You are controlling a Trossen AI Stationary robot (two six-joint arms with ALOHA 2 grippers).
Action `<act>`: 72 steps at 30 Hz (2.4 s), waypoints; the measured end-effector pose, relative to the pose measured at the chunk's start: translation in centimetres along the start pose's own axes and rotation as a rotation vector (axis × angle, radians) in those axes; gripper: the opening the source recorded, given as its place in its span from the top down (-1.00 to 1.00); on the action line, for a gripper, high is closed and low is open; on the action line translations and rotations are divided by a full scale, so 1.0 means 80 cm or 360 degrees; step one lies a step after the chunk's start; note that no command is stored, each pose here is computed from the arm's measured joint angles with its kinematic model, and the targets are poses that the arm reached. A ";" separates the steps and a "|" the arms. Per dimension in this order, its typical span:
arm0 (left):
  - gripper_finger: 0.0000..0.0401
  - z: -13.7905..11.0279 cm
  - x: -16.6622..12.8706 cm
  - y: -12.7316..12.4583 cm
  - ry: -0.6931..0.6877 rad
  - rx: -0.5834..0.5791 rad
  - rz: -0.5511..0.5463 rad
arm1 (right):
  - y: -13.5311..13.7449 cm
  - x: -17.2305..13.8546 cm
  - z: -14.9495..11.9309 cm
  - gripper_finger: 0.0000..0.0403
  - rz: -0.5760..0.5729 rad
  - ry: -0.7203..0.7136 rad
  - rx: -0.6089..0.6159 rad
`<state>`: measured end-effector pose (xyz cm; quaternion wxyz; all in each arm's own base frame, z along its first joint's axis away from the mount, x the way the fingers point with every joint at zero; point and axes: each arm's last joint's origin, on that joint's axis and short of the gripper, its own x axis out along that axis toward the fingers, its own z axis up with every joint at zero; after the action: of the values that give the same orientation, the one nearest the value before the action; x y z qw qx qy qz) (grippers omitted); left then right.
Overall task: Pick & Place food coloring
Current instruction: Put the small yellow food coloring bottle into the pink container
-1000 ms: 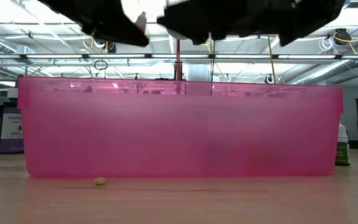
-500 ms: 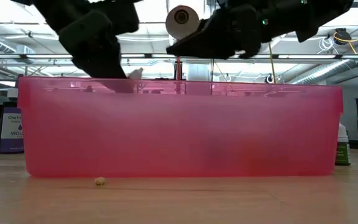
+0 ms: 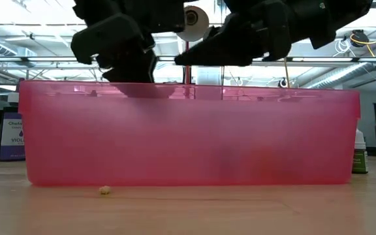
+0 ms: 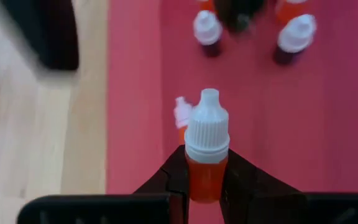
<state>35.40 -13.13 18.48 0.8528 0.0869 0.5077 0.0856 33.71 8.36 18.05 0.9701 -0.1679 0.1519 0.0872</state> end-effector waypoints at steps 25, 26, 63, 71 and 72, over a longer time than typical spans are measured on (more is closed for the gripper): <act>0.74 0.010 -0.004 -0.009 -0.0019 0.0044 0.0052 | 0.020 0.035 -0.024 0.19 0.0036 0.0052 -0.0008; 0.74 0.010 -0.004 -0.008 -0.0016 0.0044 0.0053 | 0.019 0.035 -0.025 0.21 0.0033 0.0060 -0.0007; -0.06 0.012 -0.087 -0.039 -0.0443 0.0229 0.0191 | 0.013 -0.007 0.048 0.78 0.0201 0.0926 -0.0169; -0.13 -0.011 -0.114 -0.052 -0.0602 0.0245 0.0325 | -0.022 -0.030 0.078 0.78 0.0373 0.1352 0.0254; -0.12 -0.014 -0.115 -0.051 -0.0610 0.0245 0.0320 | -0.025 -0.031 0.076 0.78 0.0390 0.1366 0.0297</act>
<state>30.35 -19.21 24.84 0.9118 0.2165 0.3302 0.1130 33.48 8.33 24.91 0.8129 -0.0814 0.5662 0.1097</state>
